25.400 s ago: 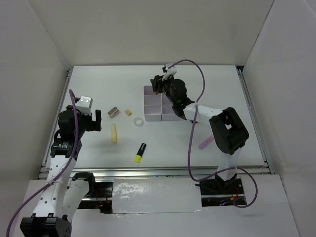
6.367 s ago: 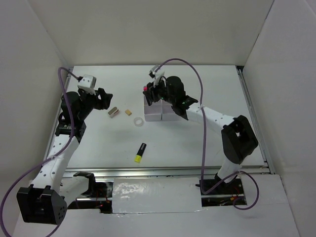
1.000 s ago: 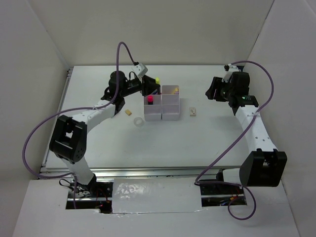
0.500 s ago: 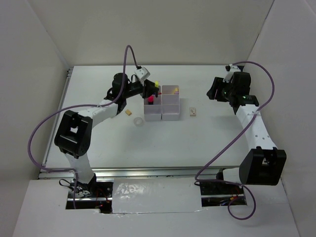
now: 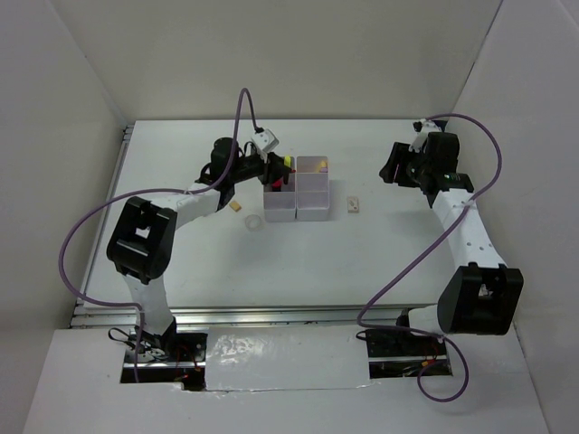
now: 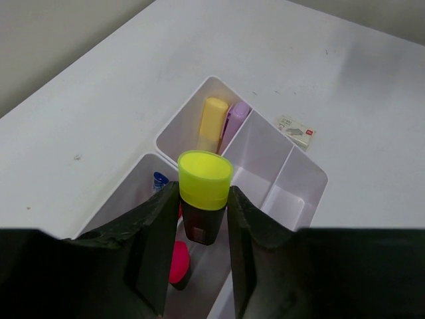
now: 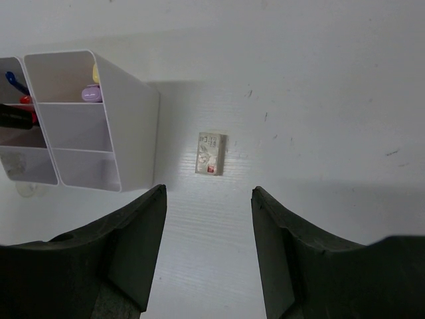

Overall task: Sort the stationery into containers
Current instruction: Place the pen in the storage box, then move the stationery to the center of the board.

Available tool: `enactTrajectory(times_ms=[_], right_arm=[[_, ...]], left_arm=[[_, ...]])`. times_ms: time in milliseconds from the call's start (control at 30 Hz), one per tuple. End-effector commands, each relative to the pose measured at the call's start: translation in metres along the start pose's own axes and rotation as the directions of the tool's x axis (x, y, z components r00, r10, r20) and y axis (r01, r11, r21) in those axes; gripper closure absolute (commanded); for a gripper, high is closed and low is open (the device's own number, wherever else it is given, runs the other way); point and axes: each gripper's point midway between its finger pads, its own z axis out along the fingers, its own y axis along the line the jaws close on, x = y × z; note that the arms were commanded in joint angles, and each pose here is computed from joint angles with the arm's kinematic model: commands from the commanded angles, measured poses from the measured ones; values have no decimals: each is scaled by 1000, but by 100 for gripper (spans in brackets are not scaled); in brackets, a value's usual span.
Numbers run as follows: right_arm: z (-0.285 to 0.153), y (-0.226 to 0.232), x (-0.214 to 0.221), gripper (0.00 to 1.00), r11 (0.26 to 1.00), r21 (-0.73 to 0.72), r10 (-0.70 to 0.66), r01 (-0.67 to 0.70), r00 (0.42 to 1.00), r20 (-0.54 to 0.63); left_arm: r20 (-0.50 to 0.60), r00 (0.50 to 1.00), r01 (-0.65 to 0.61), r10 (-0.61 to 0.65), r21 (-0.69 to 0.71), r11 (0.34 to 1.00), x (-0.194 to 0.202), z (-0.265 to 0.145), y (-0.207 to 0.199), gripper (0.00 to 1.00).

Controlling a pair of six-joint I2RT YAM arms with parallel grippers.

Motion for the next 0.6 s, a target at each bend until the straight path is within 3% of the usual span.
enactTrajectory(times_ms=[0,267,433,567], right_arm=[[1,0,-6,39,1000,-15,-10,10,1000,15],[-3,6,-13,39,999,-29,-16,16,999,29],[-10,9,-12,39,999,-34,-31,33,999,33],[-14,12,-1,39,997,-57,-58,59,998,18]], left_arm=[[69,992,-102,103,-15,995,-22,5,6,51],[103,982,-154,159,-51,987,-57,-13,5,33],[131,980,-125,147,-162,979,-102,-68,24,34],[-17,999,-48,45,-265,963,-89,-116,65,46]])
